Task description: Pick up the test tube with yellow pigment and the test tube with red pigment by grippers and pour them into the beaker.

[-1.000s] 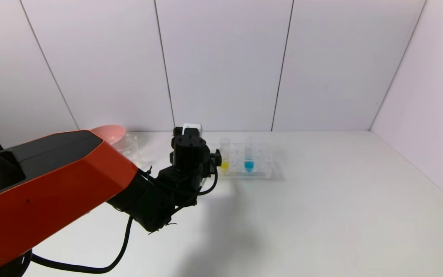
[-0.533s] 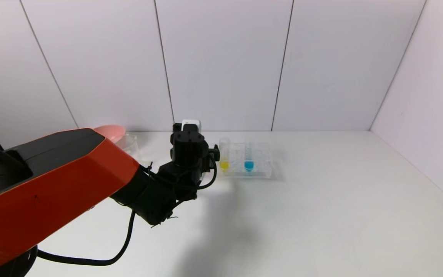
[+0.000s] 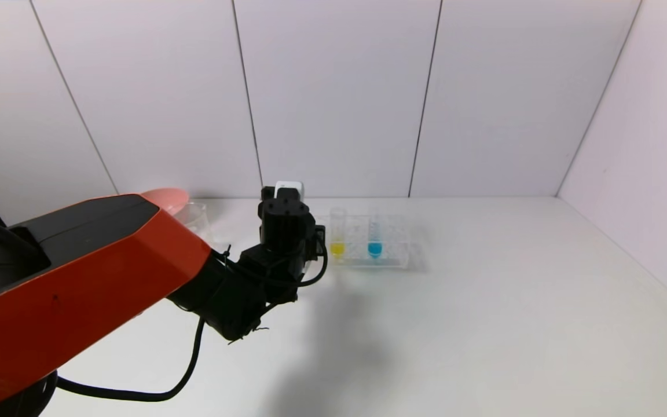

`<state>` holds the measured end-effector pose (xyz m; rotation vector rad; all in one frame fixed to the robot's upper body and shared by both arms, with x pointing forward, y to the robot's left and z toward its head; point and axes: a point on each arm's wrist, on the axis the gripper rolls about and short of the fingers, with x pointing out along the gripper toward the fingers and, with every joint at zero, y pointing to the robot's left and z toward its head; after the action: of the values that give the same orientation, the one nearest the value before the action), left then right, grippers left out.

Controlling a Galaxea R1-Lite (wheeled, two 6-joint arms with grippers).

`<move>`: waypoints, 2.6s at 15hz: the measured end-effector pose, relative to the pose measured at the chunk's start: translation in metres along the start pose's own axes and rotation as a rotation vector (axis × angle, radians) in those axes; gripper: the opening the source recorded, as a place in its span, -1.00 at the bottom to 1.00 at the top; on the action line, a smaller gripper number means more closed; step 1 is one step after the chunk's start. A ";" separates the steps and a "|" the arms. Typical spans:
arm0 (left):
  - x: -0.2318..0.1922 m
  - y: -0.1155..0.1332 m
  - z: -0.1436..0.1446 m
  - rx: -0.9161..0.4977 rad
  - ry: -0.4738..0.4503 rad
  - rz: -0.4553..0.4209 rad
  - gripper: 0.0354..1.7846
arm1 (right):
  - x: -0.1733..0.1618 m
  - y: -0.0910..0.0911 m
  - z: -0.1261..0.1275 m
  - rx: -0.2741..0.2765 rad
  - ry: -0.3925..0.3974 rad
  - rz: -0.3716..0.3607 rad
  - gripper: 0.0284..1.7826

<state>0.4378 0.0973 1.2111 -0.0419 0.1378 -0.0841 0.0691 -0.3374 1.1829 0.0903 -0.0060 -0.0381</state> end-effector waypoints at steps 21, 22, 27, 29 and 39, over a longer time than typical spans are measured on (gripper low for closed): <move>-0.024 0.001 0.082 0.029 -0.093 -0.025 -0.53 | 0.000 0.000 0.000 0.000 0.000 0.000 0.92; -0.027 0.002 0.088 0.023 -0.100 -0.032 -0.53 | 0.000 0.000 0.000 0.000 0.000 0.000 0.92; -0.036 0.009 0.100 0.008 -0.121 -0.042 -0.53 | 0.000 0.000 0.000 0.000 0.000 0.000 0.92; -0.045 0.022 0.108 0.016 -0.113 -0.068 -0.53 | 0.000 0.000 0.000 0.000 0.000 0.000 0.92; -0.139 0.211 0.144 -0.008 0.074 -0.193 -0.53 | 0.000 0.000 0.000 0.000 0.000 0.000 0.92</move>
<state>0.3379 0.3246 1.3628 -0.0596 0.2075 -0.2777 0.0691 -0.3374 1.1829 0.0903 -0.0060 -0.0381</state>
